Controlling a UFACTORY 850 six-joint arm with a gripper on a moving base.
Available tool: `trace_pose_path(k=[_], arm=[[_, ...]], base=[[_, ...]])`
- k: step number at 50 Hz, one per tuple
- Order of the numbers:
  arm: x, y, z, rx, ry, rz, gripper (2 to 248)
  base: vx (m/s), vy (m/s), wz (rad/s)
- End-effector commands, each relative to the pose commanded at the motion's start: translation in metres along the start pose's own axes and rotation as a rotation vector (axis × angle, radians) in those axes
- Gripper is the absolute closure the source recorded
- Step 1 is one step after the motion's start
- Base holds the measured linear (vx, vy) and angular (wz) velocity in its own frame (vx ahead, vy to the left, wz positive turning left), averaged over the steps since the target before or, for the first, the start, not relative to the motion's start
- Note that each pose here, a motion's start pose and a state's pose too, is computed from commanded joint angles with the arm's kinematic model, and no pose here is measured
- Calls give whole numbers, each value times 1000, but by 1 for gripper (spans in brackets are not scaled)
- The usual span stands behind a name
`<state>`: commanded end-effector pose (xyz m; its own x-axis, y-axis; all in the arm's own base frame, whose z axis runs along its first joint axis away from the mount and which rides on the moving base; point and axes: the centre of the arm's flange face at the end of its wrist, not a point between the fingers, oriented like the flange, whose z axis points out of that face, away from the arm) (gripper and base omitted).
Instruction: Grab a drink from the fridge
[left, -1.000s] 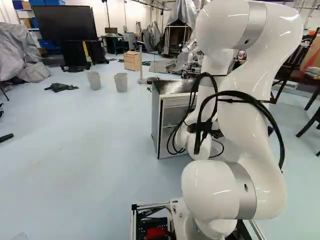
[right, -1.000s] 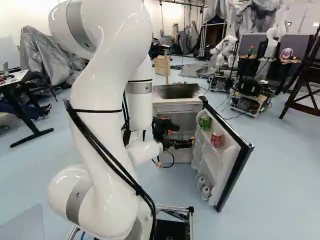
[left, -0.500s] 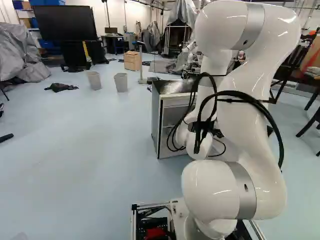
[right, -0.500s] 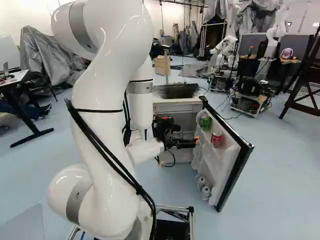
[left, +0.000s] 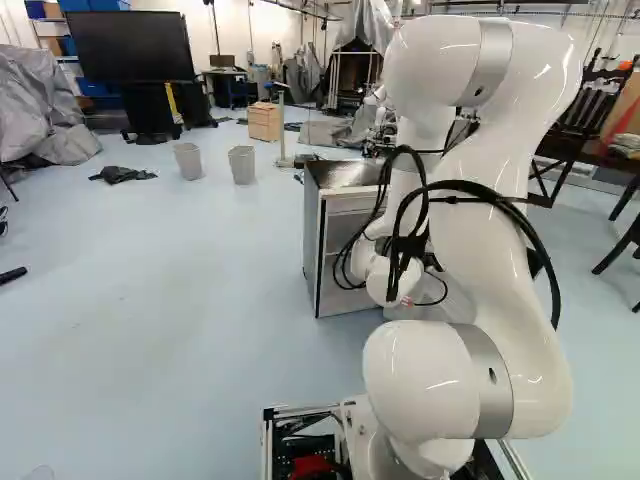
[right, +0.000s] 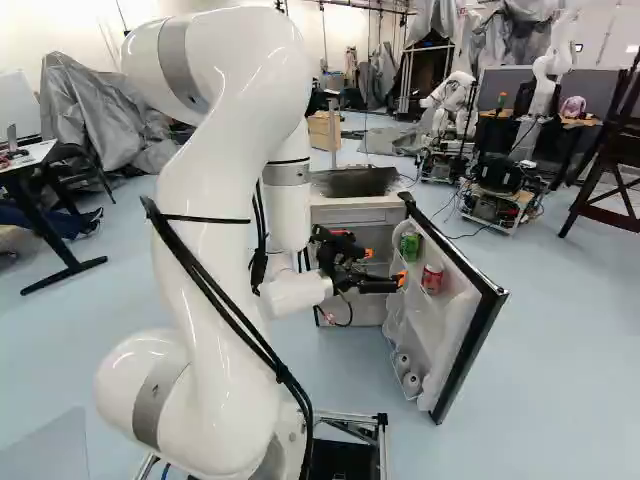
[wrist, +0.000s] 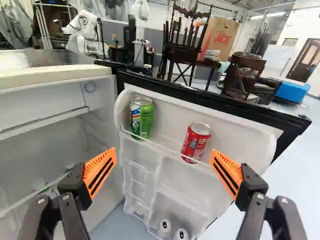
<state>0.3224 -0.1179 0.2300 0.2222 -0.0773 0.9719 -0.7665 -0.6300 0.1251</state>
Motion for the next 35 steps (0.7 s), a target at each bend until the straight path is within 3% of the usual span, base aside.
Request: trace_pose_path(k=[22, 35], arm=[[-6, -7, 29, -165, -65, 49, 3], [0, -11, 43, -223, -86, 93, 3]], base=[[0, 0, 0], [0, 0, 0]])
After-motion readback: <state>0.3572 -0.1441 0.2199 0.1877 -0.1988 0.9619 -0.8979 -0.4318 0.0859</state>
